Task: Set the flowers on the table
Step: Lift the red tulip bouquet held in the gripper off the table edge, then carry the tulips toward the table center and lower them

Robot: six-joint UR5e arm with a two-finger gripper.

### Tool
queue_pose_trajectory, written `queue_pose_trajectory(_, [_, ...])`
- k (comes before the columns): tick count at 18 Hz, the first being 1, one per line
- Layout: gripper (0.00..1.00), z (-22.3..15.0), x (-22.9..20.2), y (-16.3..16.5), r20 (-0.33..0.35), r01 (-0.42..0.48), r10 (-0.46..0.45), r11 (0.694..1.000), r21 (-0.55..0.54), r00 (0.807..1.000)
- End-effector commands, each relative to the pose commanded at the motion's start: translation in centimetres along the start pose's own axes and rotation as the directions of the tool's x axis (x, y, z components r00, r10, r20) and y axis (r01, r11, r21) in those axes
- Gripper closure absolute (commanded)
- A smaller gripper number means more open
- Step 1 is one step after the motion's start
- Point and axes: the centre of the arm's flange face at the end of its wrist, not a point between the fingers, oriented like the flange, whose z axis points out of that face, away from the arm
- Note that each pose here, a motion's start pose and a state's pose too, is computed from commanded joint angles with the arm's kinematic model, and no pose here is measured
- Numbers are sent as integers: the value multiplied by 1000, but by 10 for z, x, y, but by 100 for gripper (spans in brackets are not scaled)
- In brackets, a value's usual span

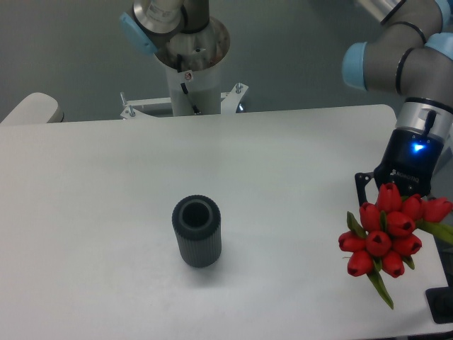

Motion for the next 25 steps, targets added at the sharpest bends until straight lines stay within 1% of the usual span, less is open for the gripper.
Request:
queue_pose_trajectory(2, [68, 4, 3, 0, -4, 4, -4, 1000, -6, 1000])
queue_pose_trajectory(5, [68, 16, 15, -9, -12, -10, 10, 1000, -28, 1000])
queue_pose_trajectory(10, [68, 12, 23, -10, -7, -17, 17, 999, -42, 1000])
queue_pose_trajectory(13, [68, 10, 31, -4, 25, -19, 22, 993, -120, 999])
queue_pose_trajectory(15, [68, 21, 51, -14, 25, -42, 47, 985, -170, 999])
queue_pose_trajectory(17, [68, 29, 57, -17, 39, -56, 66, 973, -224, 997])
queue_pose_trajectory(19, [68, 27, 57, -15, 59, -57, 75, 963, -263, 995])
queue_pose_trajectory(21, [68, 26, 58, -10, 63, -56, 76, 959, -277, 995])
queue_pose_trajectory(23, [68, 18, 68, -12, 52, -105, 126, 952, -288, 991])
queue_pose_trajectory(24, [68, 15, 73, -9, 56, -121, 146, 940, -318, 988])
queue_pose_trajectory(25, [68, 11, 77, -4, 62, -141, 175, 921, -363, 983])
